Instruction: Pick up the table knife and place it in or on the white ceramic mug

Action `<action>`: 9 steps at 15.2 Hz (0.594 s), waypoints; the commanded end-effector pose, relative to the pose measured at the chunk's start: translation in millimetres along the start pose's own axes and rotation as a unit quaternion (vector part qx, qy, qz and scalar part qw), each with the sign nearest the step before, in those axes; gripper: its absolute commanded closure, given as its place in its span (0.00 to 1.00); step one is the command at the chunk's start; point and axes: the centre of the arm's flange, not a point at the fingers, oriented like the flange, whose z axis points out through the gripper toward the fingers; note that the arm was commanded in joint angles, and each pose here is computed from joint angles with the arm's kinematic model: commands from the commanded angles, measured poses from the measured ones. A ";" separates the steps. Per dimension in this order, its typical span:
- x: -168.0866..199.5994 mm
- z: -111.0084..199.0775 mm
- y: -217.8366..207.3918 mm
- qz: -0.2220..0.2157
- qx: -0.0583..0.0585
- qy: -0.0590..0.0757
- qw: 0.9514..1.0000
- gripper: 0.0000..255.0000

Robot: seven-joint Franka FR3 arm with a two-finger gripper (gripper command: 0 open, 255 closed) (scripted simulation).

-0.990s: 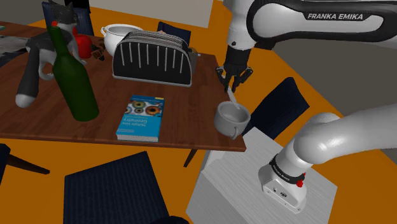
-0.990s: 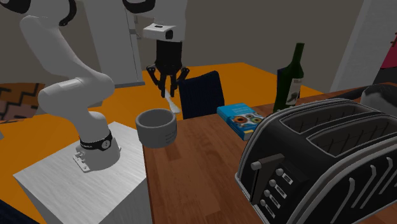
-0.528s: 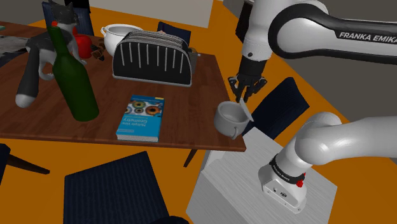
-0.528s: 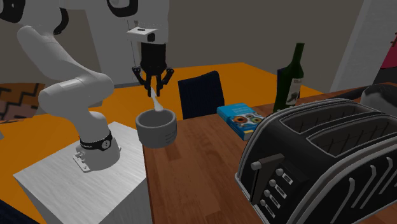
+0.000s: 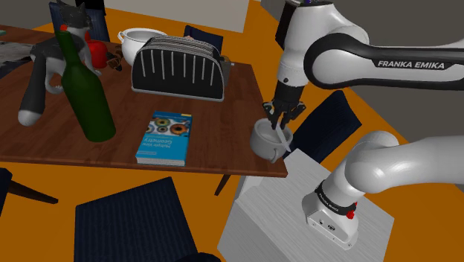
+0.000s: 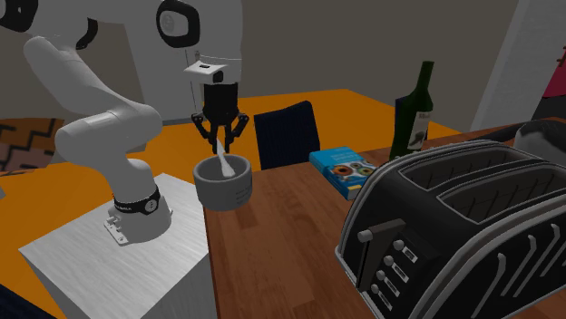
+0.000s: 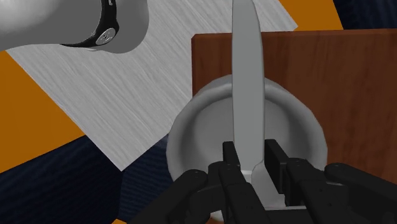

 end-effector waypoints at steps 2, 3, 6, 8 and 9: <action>-1.5 16.7 -2.7 0.000 0.000 0.000 1.000 1.00; -1.6 21.9 -3.4 0.000 0.000 0.000 1.000 1.00; -1.6 27.3 -4.0 0.000 0.000 0.000 1.000 1.00; -1.6 27.3 -4.0 0.000 0.000 0.000 1.000 1.00; -1.6 27.3 -4.0 0.000 0.000 0.000 1.000 1.00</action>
